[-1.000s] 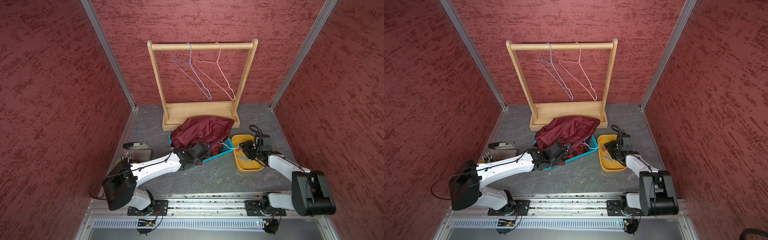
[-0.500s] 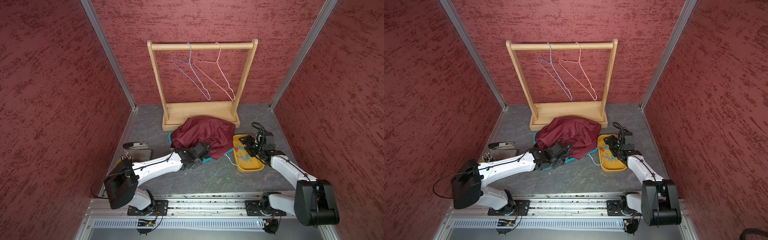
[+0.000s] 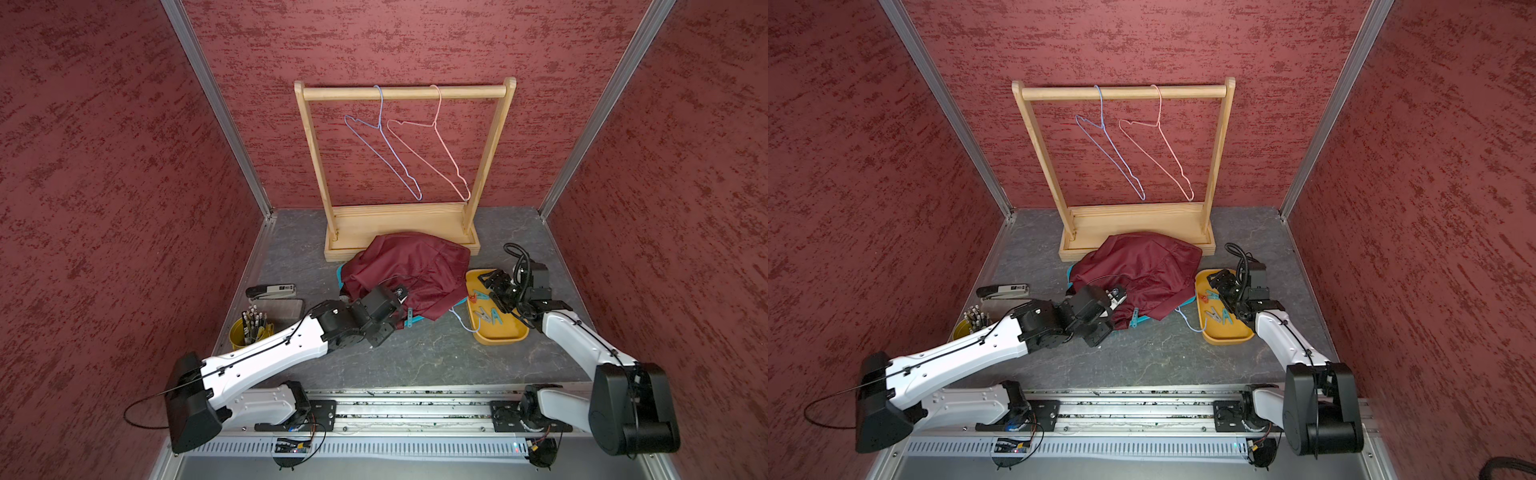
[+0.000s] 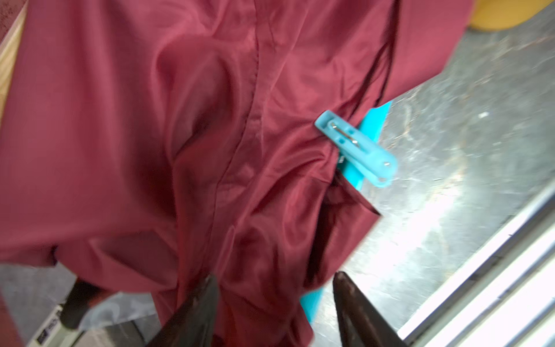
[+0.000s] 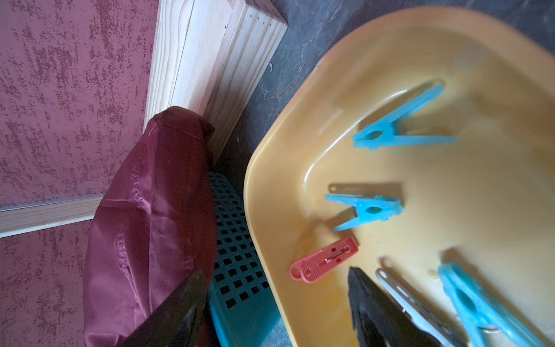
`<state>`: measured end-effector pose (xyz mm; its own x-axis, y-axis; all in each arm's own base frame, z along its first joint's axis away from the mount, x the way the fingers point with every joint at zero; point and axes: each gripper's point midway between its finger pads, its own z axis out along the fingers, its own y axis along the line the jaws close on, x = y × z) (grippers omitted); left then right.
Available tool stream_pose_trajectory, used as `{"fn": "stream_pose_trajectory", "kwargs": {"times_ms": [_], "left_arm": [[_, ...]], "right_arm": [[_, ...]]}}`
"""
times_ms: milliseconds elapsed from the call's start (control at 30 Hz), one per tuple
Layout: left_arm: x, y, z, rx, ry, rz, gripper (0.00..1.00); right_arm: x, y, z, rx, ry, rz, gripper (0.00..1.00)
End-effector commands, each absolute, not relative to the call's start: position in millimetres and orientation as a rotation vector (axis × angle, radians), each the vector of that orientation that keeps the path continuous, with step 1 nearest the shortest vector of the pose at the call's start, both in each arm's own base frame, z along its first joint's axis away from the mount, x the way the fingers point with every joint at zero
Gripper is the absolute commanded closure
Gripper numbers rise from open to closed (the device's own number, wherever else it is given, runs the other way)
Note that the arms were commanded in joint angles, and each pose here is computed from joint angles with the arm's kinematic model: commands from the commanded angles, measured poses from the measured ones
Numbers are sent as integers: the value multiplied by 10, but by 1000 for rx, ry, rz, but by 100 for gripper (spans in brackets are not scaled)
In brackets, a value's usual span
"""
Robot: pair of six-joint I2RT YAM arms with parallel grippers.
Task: Remove the clothespins securing long-sleeve shirts to the hanger
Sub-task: Place the hanger in the bin, then remove the clamp from the hanger.
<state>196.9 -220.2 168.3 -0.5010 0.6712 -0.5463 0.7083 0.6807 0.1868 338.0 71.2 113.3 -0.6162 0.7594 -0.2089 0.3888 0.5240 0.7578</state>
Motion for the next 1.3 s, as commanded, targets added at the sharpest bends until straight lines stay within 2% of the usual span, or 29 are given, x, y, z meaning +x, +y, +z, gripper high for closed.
{"fn": "stream_pose_trajectory", "kwargs": {"times_ms": [0, 133, 333, 600, 867, 967, 1100, 1267], "left_arm": [[1726, -2323, 1820, 1093, 2290, -247, 29], [1527, -2461, 1729, 1166, 2282, -312, 25], [1519, -2739, 1660, 1146, 2255, -331, 24], [1748, -2915, 1299, 1026, 2284, -247, 48], [1965, -2891, 1127, 940, 2265, -182, 58], [1941, -2953, 1256, 954, 2213, -255, 54], [1903, -2922, 1383, 1003, 2123, -326, 46], [1869, -2821, 1458, 1092, 2109, -333, 29]], "right_arm": [[3461, 724, 1254, 893, 2212, 947, 22], [3470, 721, 1281, 869, 2220, 934, 20], [3443, 739, 1295, 846, 2235, 934, 18], [3461, 787, 1385, 804, 2219, 976, 16], [3436, 818, 1468, 752, 2219, 987, 9], [3410, 835, 1507, 731, 2209, 1000, 3], [3373, 847, 1461, 732, 2214, 1010, 2], [3344, 873, 1433, 737, 2201, 1042, 1]]}}
